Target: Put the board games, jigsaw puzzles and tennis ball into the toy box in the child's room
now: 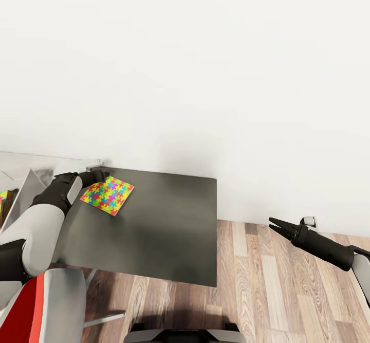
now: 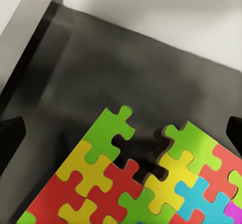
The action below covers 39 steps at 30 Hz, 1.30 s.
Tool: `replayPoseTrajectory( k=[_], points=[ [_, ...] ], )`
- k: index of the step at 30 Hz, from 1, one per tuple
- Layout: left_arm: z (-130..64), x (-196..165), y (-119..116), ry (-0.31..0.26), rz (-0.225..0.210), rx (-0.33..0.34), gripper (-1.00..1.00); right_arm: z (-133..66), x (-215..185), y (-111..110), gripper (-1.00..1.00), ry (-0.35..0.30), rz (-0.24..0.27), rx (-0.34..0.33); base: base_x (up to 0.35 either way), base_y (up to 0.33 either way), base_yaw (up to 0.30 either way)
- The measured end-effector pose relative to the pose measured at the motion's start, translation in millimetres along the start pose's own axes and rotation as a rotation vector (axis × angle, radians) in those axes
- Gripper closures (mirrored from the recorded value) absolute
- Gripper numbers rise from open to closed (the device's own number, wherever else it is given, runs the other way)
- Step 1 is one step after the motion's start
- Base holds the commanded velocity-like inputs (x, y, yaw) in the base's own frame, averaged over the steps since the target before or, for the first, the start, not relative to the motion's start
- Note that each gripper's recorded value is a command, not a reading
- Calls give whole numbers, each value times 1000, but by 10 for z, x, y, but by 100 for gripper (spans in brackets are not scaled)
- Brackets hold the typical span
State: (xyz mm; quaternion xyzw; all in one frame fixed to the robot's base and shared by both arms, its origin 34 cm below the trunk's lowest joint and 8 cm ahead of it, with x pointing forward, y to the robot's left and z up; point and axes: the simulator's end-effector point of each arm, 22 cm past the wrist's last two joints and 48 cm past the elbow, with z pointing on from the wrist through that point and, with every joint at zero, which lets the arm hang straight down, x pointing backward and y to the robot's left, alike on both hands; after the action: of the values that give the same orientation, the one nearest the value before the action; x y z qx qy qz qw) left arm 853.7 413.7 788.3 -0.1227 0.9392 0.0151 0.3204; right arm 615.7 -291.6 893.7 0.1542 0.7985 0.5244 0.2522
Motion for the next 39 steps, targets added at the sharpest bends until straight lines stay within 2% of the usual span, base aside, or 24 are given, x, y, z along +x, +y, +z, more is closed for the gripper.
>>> replayPoseTrajectory(
  k=[3, 10, 15, 39],
  points=[
    [11, 17, 5, 3, -4, 0, -100, 3, 6, -12, -100, 1, 2, 1, 0, 0, 0],
    [16, 44, 60, 6, -55, 3, -100, 4, 8, -18, -100, 1, 3, 2, 0, 0, 0],
    [53, 189, 89, 33, -79, 4, -100, 6, 12, -27, -100, 2, 4, 3, 0, 0, 0],
    [85, 252, 62, 42, -81, 12, -100, 11, 24, -53, -100, 4, 8, 6, -1, 0, 0]
  ],
)
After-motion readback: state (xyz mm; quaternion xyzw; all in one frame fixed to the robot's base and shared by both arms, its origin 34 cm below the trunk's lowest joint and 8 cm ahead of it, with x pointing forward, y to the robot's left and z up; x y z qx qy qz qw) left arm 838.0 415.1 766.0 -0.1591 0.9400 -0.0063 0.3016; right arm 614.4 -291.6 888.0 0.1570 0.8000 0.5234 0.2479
